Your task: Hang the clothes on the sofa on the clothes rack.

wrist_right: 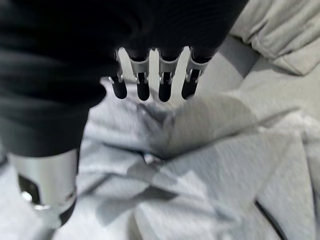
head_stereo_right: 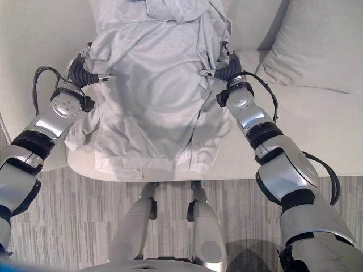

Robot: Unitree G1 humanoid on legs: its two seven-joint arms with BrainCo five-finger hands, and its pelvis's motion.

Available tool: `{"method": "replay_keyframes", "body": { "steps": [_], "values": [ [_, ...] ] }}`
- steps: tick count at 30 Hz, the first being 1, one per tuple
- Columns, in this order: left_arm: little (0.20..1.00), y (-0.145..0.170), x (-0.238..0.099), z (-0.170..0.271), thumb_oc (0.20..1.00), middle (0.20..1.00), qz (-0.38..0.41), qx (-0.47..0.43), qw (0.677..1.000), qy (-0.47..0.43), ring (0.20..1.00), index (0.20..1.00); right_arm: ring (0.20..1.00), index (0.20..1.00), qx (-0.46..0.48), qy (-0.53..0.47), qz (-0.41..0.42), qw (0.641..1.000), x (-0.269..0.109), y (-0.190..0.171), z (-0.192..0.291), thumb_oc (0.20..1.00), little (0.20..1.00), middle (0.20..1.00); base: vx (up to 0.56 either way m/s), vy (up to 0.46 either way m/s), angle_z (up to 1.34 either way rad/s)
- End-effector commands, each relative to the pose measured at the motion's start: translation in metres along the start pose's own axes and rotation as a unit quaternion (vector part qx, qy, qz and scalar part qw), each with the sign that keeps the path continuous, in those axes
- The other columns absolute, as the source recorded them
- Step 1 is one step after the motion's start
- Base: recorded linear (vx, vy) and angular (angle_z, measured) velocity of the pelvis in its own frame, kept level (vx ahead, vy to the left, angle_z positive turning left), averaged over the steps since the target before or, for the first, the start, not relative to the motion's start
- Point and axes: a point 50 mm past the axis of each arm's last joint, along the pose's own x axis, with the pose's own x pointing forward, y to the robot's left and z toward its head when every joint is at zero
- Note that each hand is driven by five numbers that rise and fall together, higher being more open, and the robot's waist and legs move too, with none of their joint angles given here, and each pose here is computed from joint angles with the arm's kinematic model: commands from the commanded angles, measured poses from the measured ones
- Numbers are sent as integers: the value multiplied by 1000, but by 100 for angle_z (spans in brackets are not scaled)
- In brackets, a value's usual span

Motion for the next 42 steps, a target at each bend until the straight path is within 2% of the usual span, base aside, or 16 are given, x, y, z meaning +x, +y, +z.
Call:
{"method": "replay_keyframes", "body": {
  "steps": [1, 19, 23, 29, 42],
  "values": [
    [1000, 6, 13, 18, 1000, 1000, 16, -7, 1000, -20, 1000, 1000, 1000, 1000, 8, -24, -8, 1000, 9, -6, 20, 1000, 1000, 1000, 0, 0, 0],
    [1000, 32, 17, 16, 1000, 1000, 38, 64, 997, -27, 1000, 1000, 1000, 1000, -7, -53, -8, 999, 7, -14, 25, 1000, 1000, 1000, 0, 0, 0],
    [1000, 65, 22, 23, 1000, 1000, 79, 96, 991, -39, 1000, 1000, 1000, 1000, -13, -48, -24, 998, 8, -28, 21, 1000, 1000, 1000, 0, 0, 0],
    [1000, 92, 26, 35, 1000, 1000, 106, 128, 984, -57, 1000, 1000, 1000, 1000, -17, -50, -37, 998, 9, -39, 21, 1000, 1000, 1000, 0, 0, 0],
    [1000, 118, 35, 54, 1000, 1000, 130, 189, 971, -68, 1000, 1000, 1000, 1000, -47, -69, -46, 995, 15, -45, 38, 1000, 1000, 1000, 0, 0, 0]
  ]
}}
